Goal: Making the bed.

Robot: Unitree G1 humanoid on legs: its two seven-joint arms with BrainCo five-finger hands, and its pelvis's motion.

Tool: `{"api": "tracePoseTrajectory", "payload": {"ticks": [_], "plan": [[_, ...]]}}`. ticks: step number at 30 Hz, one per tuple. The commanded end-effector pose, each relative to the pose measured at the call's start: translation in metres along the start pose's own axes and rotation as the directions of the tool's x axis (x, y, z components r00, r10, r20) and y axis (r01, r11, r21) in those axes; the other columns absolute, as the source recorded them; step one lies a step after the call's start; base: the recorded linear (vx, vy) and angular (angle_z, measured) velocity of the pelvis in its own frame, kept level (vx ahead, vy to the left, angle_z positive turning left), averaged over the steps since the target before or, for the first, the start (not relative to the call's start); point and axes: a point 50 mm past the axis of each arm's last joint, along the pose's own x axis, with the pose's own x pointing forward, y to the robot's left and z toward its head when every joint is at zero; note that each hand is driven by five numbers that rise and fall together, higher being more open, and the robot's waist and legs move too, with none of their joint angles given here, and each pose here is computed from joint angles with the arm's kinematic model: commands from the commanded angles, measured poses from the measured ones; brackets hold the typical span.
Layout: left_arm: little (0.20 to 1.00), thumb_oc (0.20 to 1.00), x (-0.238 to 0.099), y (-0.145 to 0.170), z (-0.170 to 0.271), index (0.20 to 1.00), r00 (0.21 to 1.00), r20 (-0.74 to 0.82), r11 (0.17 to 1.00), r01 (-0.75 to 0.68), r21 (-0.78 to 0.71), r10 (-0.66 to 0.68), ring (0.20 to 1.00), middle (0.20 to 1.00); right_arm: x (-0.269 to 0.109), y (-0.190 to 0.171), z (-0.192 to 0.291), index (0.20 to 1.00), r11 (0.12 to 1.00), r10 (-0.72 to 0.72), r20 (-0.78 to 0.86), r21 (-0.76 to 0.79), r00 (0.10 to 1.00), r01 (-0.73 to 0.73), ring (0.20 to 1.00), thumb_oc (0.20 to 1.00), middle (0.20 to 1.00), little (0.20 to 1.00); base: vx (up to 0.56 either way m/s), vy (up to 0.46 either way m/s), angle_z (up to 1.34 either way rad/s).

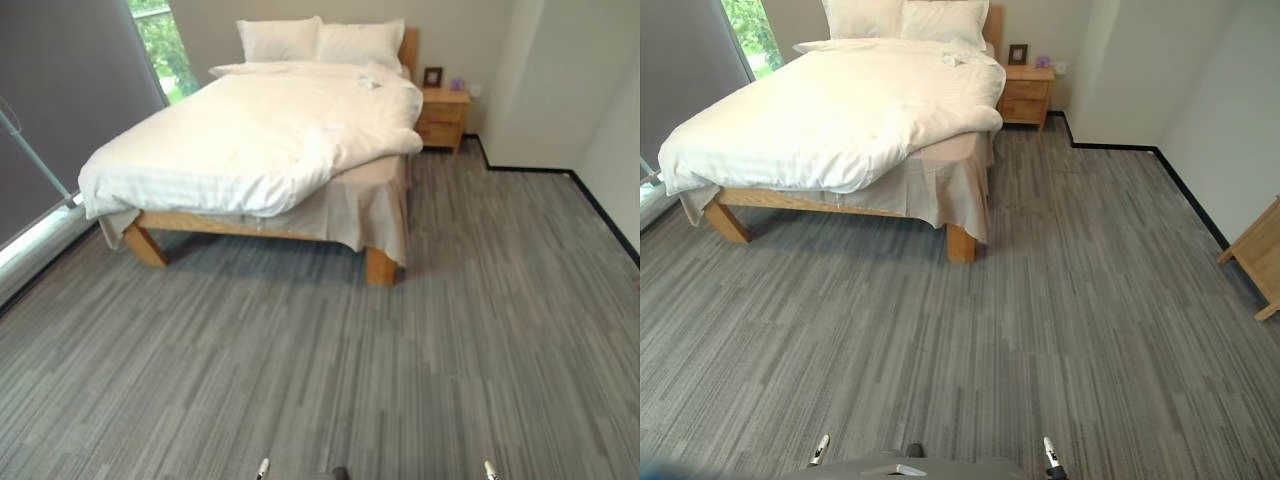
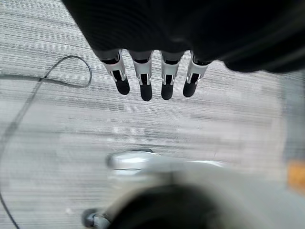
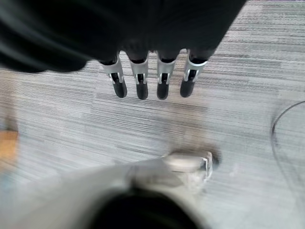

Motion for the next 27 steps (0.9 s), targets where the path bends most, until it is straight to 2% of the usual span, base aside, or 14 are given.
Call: {"api": "tracePoseTrajectory", "payload": {"ticks": [1,3,5,7,9,10,12,14,19,22,27], "plan": [[1.0,1.0,0.006,-0.007,0.059,1.0,0.988,0.155,0.998,0.0,-0.065,0.01,1.0,1.0,0.008,0.026,0.058,1.0,0.993,0.06,0.16,0.095,0.985,-0.076,1.0,1.0,1.0,1.0,0.01,0.042,-0.04],[1.0,1.0,0.006,-0.007,0.062,1.0,0.986,0.169,0.998,0.003,-0.061,0.008,1.0,1.0,0.008,0.022,0.057,1.0,0.995,0.052,0.151,0.077,0.987,-0.065,1.0,1.0,1.0,1.0,0.02,0.056,-0.37],[1.0,1.0,0.005,-0.006,0.079,1.0,0.971,0.241,0.996,0.01,-0.088,0.012,1.0,1.0,0.007,0.023,0.067,1.0,0.99,0.05,0.193,0.124,0.98,-0.075,1.0,1.0,1.0,1.0,0.03,0.05,-0.26],[1.0,1.0,-0.001,-0.008,0.113,1.0,0.926,0.377,1.0,0.014,-0.017,-0.007,1.0,1.0,0.0,0.028,0.099,1.0,0.988,0.087,0.331,0.091,0.94,-0.123,1.0,1.0,1.0,1.0,0.01,0.06,0.08],[1.0,1.0,-0.003,-0.009,0.125,1.0,0.908,0.419,1.0,0.017,0.004,-0.017,1.0,1.0,-0.002,0.027,0.109,1.0,0.99,0.087,0.373,0.074,0.924,-0.123,1.0,1.0,1.0,1.0,-0.01,0.049,-0.04],[1.0,1.0,-0.018,-0.011,0.165,1.0,0.822,0.567,0.998,0.024,0.058,-0.052,1.0,1.0,-0.017,0.026,0.148,1.0,0.993,0.111,0.519,-0.018,0.848,-0.119,1.0,1.0,1.0,1.0,-0.01,0.059,-0.07],[1.0,1.0,-0.036,-0.01,0.2,1.0,0.732,0.678,0.997,0.033,0.064,-0.067,1.0,1.0,-0.031,0.024,0.178,1.0,0.991,0.131,0.613,-0.101,0.779,-0.087,1.0,1.0,1.0,1.0,-0.01,0.066,-0.06],[1.0,1.0,-0.06,-0.009,0.233,1.0,0.616,0.784,0.997,0.05,0.054,-0.074,1.0,1.0,-0.055,0.031,0.209,1.0,0.977,0.186,0.72,-0.206,0.668,-0.05,1.0,1.0,1.0,1.0,0.01,0.046,0.0],[1.0,1.0,-0.101,-0.005,0.262,1.0,0.43,0.899,0.997,0.041,0.068,-0.079,1.0,1.0,-0.087,0.043,0.235,1.0,0.948,0.278,0.808,-0.318,0.519,-0.013,1.0,1.0,1.0,1.0,0.04,0.032,-0.02],[1.0,1.0,-0.107,-0.005,0.263,1.0,0.4,0.914,0.997,0.056,0.044,-0.063,1.0,1.0,-0.099,0.058,0.244,1.0,0.937,0.324,0.827,-0.346,0.459,-0.039,1.0,1.0,1.0,1.0,0.1,0.124,-0.05],[1.0,1.0,-0.106,-0.006,0.254,1.0,0.412,0.908,0.995,0.082,0.048,-0.078,1.0,1.0,-0.101,0.067,0.243,1.0,0.932,0.35,0.826,-0.353,0.441,-0.078,1.0,1.0,1.0,1.0,0.07,0.158,-0.13]]}}
